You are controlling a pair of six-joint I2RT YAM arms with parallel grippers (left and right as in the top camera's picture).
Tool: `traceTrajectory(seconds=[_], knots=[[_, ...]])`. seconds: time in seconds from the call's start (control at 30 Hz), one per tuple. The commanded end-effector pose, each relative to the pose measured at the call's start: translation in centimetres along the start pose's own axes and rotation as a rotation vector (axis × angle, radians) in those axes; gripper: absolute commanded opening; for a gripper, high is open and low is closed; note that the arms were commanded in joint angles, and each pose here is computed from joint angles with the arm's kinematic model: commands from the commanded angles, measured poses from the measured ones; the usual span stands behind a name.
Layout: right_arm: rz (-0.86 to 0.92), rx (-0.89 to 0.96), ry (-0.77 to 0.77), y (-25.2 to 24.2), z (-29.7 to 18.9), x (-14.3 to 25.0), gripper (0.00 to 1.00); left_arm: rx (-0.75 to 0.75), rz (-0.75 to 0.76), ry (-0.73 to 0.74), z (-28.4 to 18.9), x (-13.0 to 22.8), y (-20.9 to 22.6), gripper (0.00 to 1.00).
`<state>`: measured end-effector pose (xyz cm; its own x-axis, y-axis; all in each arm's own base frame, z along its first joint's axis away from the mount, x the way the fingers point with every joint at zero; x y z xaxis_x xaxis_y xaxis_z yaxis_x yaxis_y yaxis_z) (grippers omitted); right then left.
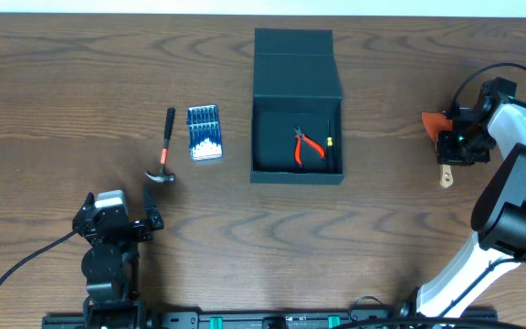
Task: Pack container
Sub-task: 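Lift the orange scraper with the right gripper and carry it over the box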
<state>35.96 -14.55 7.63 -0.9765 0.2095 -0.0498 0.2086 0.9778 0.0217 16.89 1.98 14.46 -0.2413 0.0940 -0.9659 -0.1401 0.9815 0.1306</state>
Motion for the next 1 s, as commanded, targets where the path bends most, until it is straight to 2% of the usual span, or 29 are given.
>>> traceTrajectory(seconds=[0.0,0.3,0.63,0.83,0.97], knots=[[0.02,-0.107,0.093,1.9,3.1,1.2,0.01,-0.013,0.014,0.056,0.1,1.4,0.0,0.99],[-0.041,-0.099,0.028,5.5,-1.2,-2.5,0.01,-0.013,0.014,0.056,0.1,1.4,0.0,0.99],[-0.16,-0.109,-0.189,12.6,-12.2,-7.6,0.01,-0.013,0.014,0.056,0.1,1.4,0.0,0.99],[-0.261,-0.136,-0.283,18.0,-17.8,-7.3,0.01,-0.013,0.014,0.057,0.1,1.4,0.0,0.98],[-0.314,-0.142,-0.288,22.0,-18.9,-6.0,0.01,-0.013,0.014,0.056,0.1,1.4,0.0,0.99]])
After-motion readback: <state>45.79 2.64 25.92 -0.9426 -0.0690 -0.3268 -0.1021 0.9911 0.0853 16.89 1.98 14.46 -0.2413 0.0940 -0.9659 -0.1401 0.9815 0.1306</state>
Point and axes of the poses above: each gripper's point midway between its finger pads, its own z axis out along the fingers, its own y axis along the line the jaws close on, x = y × z, the point moved 8 cm from there along -z, back along the fingers, and after that the axes turned 7 degrees about z, right-handed, at the moved point
